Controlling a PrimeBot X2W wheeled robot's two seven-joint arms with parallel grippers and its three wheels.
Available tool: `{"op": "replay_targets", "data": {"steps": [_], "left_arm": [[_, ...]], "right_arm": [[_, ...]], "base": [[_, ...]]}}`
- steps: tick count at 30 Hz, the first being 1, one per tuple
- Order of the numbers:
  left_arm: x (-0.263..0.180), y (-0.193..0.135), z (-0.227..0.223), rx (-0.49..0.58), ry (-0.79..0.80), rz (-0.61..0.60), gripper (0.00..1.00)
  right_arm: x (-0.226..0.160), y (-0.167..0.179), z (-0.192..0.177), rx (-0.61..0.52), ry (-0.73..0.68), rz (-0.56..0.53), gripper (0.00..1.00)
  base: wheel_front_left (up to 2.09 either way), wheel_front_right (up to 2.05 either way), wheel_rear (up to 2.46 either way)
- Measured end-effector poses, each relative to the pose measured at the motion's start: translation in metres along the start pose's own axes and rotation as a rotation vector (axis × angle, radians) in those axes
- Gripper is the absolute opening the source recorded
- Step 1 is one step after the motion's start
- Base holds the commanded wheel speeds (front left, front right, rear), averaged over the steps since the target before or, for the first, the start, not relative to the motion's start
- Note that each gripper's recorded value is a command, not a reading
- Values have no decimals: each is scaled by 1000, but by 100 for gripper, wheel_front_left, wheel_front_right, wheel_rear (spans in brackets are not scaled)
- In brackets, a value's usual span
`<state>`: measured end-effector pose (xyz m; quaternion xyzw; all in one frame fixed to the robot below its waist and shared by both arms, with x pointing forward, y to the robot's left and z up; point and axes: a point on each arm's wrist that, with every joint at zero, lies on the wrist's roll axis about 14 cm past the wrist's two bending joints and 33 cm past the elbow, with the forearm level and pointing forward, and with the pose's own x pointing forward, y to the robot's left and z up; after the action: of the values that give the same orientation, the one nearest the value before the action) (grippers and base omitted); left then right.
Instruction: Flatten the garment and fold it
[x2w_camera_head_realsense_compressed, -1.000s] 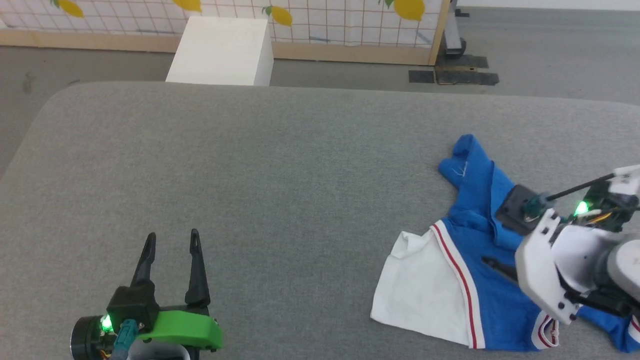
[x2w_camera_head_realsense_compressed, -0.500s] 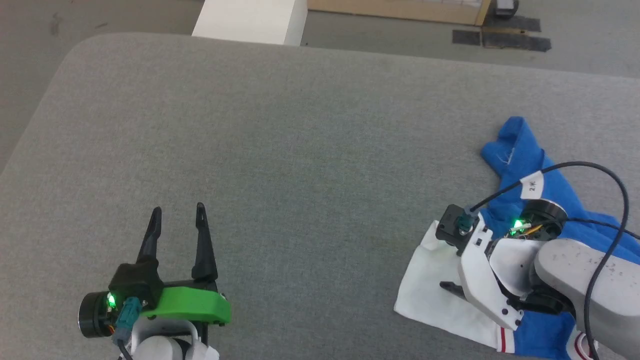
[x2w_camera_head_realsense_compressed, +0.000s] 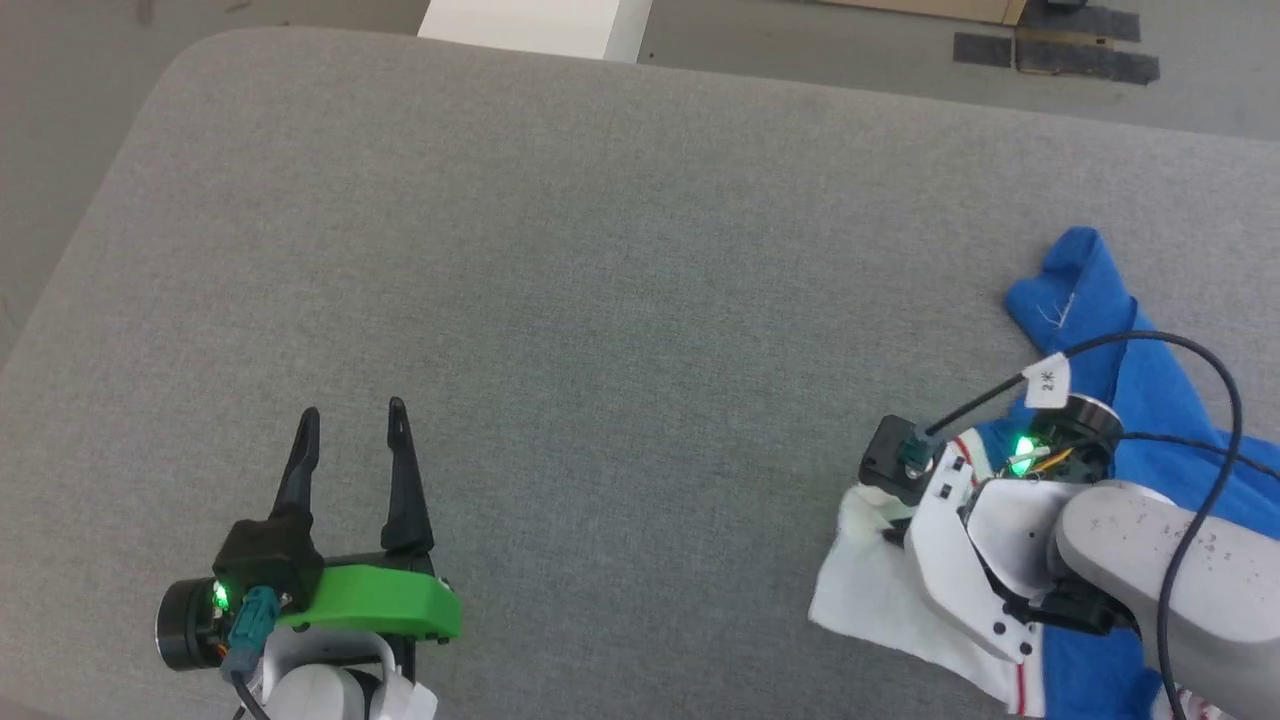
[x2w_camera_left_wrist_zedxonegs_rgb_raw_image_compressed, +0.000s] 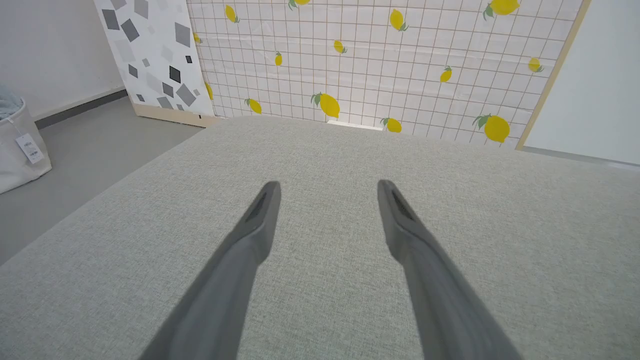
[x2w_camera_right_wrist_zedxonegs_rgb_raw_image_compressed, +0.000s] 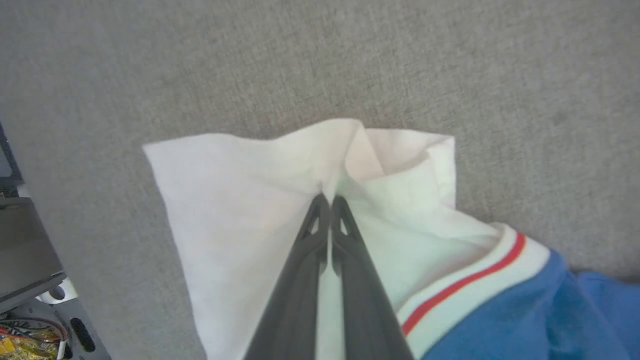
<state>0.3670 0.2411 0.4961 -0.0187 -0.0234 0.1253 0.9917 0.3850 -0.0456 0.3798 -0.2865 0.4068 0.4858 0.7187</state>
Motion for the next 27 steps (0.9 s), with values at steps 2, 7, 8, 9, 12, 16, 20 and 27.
{"op": "replay_targets", "data": {"steps": [2,7,8,9,12,16,20,27], "left_arm": [[-1,-1,3,-3,-9,-2,100],[-3,2,8,-5,-24,3,100],[-4,3,9,-4,-24,7,100],[-5,5,9,-2,-24,12,100],[-6,8,7,-1,-16,21,100],[-7,6,1,-2,3,19,100],[-5,11,-1,0,13,41,100],[-7,21,-13,17,52,73,100]], "right_arm": [[-3,4,11,11,-72,11,0],[-15,1,59,-28,-251,5,0],[-18,-1,73,-44,-290,3,0],[-20,-1,88,-62,-325,2,0],[-19,1,127,-101,-407,10,0],[1,21,159,-141,-439,55,0],[30,36,161,-150,-361,91,0],[72,41,119,-113,-206,113,0]], "base": [[0,0,0],[0,0,0],[0,0,0],[0,0,0],[0,0,0],[0,0,0],[0,0,0],[0,0,0]]}}
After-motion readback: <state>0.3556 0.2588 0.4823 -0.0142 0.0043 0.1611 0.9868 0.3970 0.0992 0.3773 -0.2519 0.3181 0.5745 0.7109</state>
